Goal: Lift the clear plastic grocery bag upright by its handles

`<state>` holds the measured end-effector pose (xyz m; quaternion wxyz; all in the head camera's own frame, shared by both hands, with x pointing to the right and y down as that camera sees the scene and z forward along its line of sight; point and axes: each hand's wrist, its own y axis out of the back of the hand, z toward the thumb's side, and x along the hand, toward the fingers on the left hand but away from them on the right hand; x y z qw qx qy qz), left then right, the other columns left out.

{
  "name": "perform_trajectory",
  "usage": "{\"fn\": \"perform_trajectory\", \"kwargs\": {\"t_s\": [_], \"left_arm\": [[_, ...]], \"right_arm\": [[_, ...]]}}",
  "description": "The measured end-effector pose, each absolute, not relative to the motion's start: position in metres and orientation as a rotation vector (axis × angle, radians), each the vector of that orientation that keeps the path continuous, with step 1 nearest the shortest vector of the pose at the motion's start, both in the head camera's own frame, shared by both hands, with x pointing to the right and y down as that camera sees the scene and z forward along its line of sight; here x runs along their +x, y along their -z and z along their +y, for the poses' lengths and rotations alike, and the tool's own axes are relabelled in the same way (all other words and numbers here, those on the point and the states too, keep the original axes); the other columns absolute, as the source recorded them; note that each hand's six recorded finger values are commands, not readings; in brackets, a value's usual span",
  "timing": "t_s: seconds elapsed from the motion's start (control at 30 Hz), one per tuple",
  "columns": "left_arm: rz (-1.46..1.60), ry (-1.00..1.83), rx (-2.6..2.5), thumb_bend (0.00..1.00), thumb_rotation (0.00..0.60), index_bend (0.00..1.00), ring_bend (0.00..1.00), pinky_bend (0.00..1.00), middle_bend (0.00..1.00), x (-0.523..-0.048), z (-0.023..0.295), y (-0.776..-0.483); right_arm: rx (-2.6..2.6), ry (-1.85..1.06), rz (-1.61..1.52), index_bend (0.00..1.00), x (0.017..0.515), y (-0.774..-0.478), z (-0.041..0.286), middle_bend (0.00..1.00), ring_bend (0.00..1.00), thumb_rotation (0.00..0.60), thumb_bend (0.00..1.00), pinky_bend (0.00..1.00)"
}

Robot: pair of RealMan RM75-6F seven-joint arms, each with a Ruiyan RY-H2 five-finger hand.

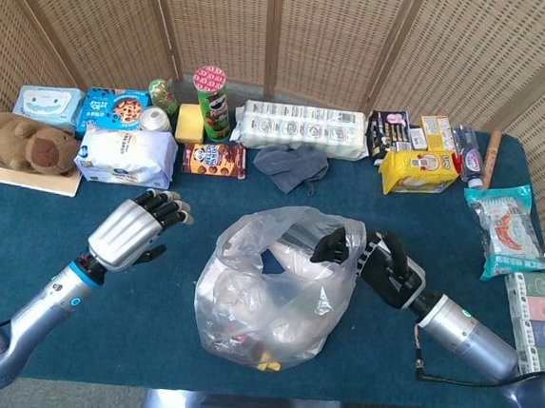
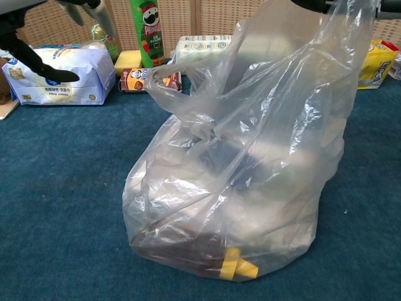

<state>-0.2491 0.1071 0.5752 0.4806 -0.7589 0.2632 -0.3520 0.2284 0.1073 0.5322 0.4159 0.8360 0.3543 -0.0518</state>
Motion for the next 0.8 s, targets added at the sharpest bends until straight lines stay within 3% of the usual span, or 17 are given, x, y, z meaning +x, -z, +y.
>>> {"fn": "perform_trajectory", "kwargs": {"t_s": [0.53,0.67,0.8], "left_arm": [[0.578,0.695,-1.902,0.22,0.600,0.32,0.22,0.27,0.30,-0.178,0.102,-0.621],[0.584,0.653,-1.909,0.26,0.600,0.35,0.31,0.31,0.36,-0.163,0.101,-0.627],[0.626,0.599,-1.906,0.29,0.600,0.47,0.41,0.36,0.48,-0.154,0.099,-0.625]], "right_arm": [[2.090,0.118,0.902,0.39,0.231,-0.525,0.107,0.36,0.32,0.183,0.12,0.22],[2.083,0.112,0.900,0.39,0.230,-0.524,0.107,0.37,0.32,0.183,0.12,0.22],[2.077,0.114,0.902,0.39,0.230,-0.525,0.107,0.37,0.32,0.183,0.12,0.22]]}}
